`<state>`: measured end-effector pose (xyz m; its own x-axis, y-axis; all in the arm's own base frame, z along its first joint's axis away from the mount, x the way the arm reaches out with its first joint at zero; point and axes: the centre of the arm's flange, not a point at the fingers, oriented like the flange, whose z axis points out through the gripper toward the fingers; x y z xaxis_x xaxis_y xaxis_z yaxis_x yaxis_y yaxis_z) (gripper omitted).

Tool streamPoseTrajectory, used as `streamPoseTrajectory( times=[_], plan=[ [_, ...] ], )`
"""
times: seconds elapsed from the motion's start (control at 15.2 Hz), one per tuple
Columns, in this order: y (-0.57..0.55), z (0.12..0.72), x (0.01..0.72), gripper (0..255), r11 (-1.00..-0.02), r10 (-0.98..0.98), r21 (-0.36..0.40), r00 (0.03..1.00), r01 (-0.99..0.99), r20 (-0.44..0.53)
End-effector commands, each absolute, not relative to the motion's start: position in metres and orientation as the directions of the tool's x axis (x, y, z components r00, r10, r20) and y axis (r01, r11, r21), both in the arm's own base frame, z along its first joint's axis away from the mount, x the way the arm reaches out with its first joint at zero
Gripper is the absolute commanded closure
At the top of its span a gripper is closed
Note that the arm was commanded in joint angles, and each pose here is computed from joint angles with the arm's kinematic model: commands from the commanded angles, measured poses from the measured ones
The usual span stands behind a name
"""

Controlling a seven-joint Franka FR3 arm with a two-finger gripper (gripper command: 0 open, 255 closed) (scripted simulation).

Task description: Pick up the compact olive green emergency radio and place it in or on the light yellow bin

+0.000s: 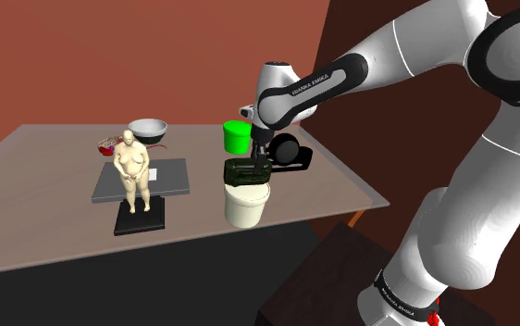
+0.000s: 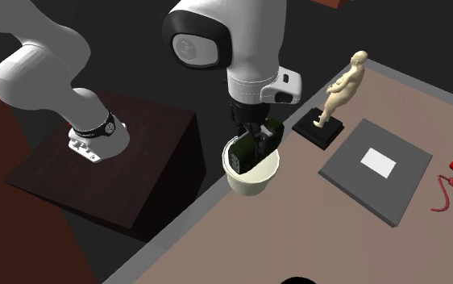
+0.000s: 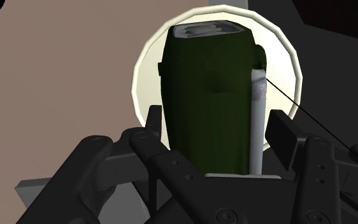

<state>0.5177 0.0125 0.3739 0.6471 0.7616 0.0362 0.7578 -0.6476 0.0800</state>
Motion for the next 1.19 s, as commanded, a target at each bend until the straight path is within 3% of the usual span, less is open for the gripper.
streamPoseTrajectory(
  times=[0.0, 0.33, 0.59, 1.12],
  plan=[
    [0.013, 0.374, 0.518, 0, -0.647, 0.762, 0.080, 0.647, 0.758, 0.037],
    [0.013, 0.374, 0.518, 0, -0.647, 0.762, 0.080, 0.647, 0.758, 0.037],
    [0.014, 0.424, 0.514, 0, -0.647, 0.762, 0.080, 0.647, 0.758, 0.037],
    [0.014, 0.424, 0.514, 0, -0.647, 0.762, 0.080, 0.647, 0.758, 0.037]
  ],
)
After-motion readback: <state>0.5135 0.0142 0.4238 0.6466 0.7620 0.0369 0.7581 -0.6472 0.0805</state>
